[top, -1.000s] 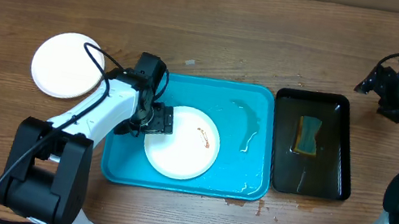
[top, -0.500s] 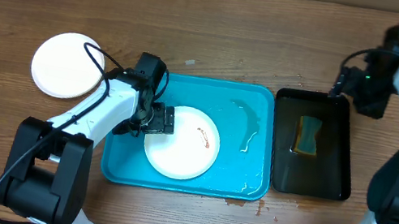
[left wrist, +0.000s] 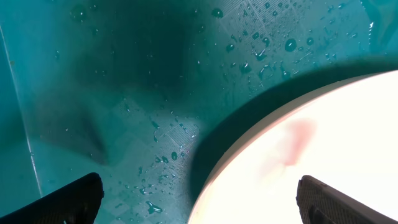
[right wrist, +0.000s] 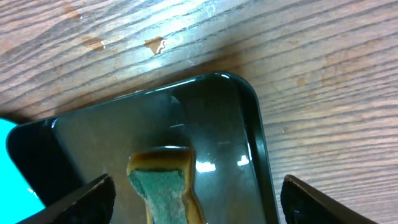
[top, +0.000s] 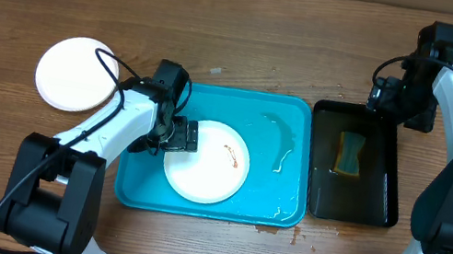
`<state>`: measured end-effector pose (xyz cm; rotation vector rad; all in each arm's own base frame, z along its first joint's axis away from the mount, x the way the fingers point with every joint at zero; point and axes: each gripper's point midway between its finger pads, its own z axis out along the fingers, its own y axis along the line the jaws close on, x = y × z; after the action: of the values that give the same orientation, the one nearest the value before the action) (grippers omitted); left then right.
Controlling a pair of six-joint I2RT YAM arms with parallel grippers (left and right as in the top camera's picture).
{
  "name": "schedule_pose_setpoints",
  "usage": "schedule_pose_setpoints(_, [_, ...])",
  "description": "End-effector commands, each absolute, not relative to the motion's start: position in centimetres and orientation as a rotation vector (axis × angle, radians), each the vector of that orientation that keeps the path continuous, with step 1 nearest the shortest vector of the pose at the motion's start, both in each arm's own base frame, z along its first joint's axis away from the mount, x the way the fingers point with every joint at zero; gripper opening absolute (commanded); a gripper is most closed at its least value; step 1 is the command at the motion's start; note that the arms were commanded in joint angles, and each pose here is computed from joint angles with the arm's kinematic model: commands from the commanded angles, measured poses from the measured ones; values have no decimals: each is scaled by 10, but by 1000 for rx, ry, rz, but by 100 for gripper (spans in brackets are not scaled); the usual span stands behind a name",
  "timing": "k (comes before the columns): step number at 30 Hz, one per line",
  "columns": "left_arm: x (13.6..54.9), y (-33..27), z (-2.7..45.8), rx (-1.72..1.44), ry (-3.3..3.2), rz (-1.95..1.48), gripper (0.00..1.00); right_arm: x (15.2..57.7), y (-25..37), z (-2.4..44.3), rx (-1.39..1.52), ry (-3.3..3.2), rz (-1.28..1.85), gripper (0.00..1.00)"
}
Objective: Clean dirty plates on tray and stack at the side
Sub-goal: 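Move the right gripper down to the sponge in the black tray, then grasp the yellow-green sponge with the right gripper and dip it in water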
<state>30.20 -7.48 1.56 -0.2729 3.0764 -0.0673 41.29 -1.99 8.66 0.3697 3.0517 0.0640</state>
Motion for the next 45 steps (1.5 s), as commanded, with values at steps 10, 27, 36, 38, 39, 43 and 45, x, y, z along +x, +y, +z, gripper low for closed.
schedule_pose_setpoints(10, [308,-74,19,-246,3061,-64,100,364,25,35,316,3203,132,81])
schedule_pose_setpoints(27, [308,-74,19,-246,3061,-64,100,357,34,7,234,3189,16,60])
schedule_pose_setpoints(36, [308,-74,19,-246,3061,-64,100,355,34,7,234,3197,18,69])
schedule_pose_setpoints(38, [308,-74,19,-246,3061,-64,100,355,34,7,234,3196,17,69])
schedule_pose_setpoints(39, [308,-74,19,-246,3061,-64,100,355,34,7,234,3197,17,68])
schedule_pose_setpoints(43, [308,-74,19,-246,3061,-64,100,355,34,7,234,3197,17,68])
schedule_pose_setpoints(45, [308,-74,19,-246,3061,-64,100,355,34,7,234,3196,17,68])
